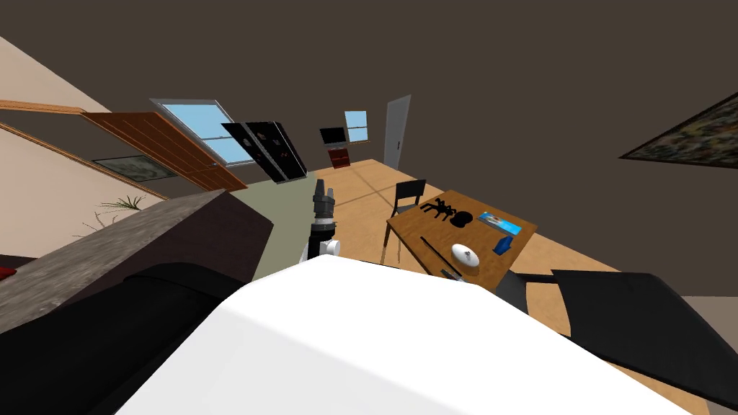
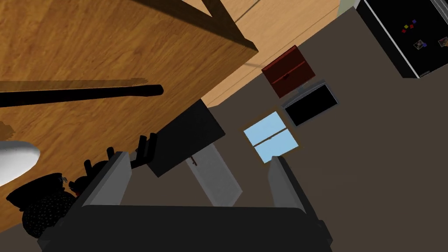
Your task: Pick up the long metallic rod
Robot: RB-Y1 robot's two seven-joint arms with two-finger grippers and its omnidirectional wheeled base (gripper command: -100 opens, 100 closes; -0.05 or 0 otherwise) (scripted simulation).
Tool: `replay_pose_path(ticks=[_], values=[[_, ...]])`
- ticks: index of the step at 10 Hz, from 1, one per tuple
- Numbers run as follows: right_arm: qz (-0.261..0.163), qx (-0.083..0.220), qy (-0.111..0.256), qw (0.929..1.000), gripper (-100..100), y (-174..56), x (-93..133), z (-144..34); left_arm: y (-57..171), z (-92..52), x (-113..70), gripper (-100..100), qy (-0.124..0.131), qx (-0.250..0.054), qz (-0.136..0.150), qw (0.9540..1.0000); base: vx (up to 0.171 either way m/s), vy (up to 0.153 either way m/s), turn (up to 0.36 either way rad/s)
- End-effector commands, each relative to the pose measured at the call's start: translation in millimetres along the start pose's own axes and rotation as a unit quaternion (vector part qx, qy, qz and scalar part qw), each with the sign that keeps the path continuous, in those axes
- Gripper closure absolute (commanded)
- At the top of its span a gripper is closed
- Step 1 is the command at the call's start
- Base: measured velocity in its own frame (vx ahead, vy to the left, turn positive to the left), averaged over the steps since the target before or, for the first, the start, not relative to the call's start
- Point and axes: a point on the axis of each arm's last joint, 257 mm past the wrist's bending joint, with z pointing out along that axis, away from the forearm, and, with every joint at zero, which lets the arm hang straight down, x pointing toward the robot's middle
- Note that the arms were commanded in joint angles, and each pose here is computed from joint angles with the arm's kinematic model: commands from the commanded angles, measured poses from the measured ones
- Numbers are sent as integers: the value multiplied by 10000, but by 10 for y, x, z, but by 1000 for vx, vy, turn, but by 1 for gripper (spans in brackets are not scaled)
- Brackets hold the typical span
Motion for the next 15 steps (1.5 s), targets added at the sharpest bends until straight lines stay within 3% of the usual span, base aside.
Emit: replay_pose_path(ticks=[1, 3, 6, 8, 9, 10, 12, 15], values=[[-239, 90, 310, 9992, -100, -144, 164, -63, 0, 0, 0, 0, 0, 0, 0, 10000, 26, 10, 175], [-204, 267, 372, 9987, -100, -300, 226, -135, 0, 0, 0, 0, 0, 0, 0, 10000, 23, 5, 80], [-630, 528, 999, 9916, -100, -628, 524, -361, 0, 0, 0, 0, 0, 0, 0, 10000, 42, 12, 171], [-601, 696, 1061, 9901, -100, -770, 572, -451, 0, 0, 0, 0, 0, 0, 0, 10000, 37, 7, 61], [-809, 775, 1351, 9845, -100, -894, 690, -562, 0, 0, 0, 0, 0, 0, 0, 10000, 31, 15, 168], [-789, 893, 1394, 9830, -100, -990, 720, -632, 0, 0, 0, 0, 0, 0, 0, 10000, 42, 17, 125], [-1161, 1105, 1970, 9672, -100, -1283, 939, -919, 0, 0, 0, 0, 0, 0, 0, 10000, 87, 22, 241], [-1295, 1403, 2318, 9538, -100, -1569, 1064, -1214, 0, 0, 0, 0, 0, 0, 0, 10000, 76, 17, 118]])
